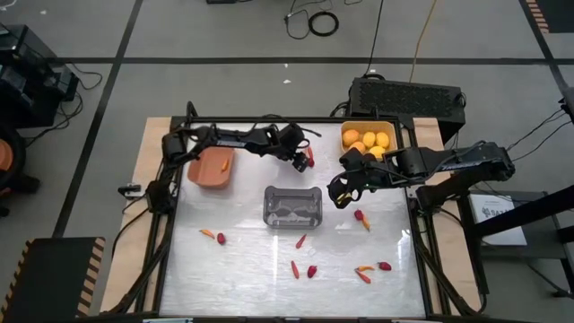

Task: Sort produce into baskets
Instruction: Put the yellow chili into the orange bin

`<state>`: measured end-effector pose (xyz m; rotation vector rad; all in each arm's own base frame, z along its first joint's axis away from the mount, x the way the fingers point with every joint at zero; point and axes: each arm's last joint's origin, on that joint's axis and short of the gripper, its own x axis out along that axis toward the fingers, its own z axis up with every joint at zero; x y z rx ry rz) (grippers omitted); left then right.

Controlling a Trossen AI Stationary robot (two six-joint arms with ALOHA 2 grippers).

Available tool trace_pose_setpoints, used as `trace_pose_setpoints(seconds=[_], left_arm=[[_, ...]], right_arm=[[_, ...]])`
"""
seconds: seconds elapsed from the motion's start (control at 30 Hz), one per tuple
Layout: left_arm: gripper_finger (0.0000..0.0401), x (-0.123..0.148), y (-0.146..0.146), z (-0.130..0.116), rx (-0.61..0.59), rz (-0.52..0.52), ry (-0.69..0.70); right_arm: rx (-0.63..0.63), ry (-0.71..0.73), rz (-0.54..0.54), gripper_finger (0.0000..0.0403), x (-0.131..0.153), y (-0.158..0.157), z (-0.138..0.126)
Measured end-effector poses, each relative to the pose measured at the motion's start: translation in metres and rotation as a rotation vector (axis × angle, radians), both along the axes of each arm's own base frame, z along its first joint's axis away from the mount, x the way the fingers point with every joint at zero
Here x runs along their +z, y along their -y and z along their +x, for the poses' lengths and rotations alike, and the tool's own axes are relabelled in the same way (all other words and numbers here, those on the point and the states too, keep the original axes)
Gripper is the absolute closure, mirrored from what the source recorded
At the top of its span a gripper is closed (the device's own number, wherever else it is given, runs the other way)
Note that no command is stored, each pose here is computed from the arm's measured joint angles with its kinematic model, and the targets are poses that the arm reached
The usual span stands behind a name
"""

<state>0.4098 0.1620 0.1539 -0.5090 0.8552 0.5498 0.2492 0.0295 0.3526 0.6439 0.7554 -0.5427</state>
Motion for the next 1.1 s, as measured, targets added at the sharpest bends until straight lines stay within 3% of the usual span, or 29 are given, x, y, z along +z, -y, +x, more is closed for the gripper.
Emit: trace_pose_setpoints(seconds=[0.3, 0.53, 0.73, 1.0, 1.1], left_arm=[[0.0154, -0.012, 0.013, 0.013, -0.079, 0.071, 0.015], [0.0154, -0.014, 0.016, 0.016, -0.022, 0.167, -0.017], [0.0154, -0.014, 0.017, 0.016, -0.022, 0.165, -0.019], [0.0155, -0.027, 0.017, 0.011, -0.005, 0.067, -0.074], [0.0155, -0.027, 0.018, 0.012, -0.008, 0.087, -0.073]], right_arm=[[-0.002, -0.009, 0.006, 0.014, -0.001, 0.0, -0.001], [0.003, -0.009, 0.029, 0.014, -0.001, -0.001, -0.001], [-0.003, -0.008, 0.037, 0.014, -0.001, -0.001, -0.001], [-0.003, -0.007, 0.037, 0.014, -0.001, -0.001, -0.001], [-0.004, -0.006, 0.036, 0.014, -0.001, -0.001, -0.001]])
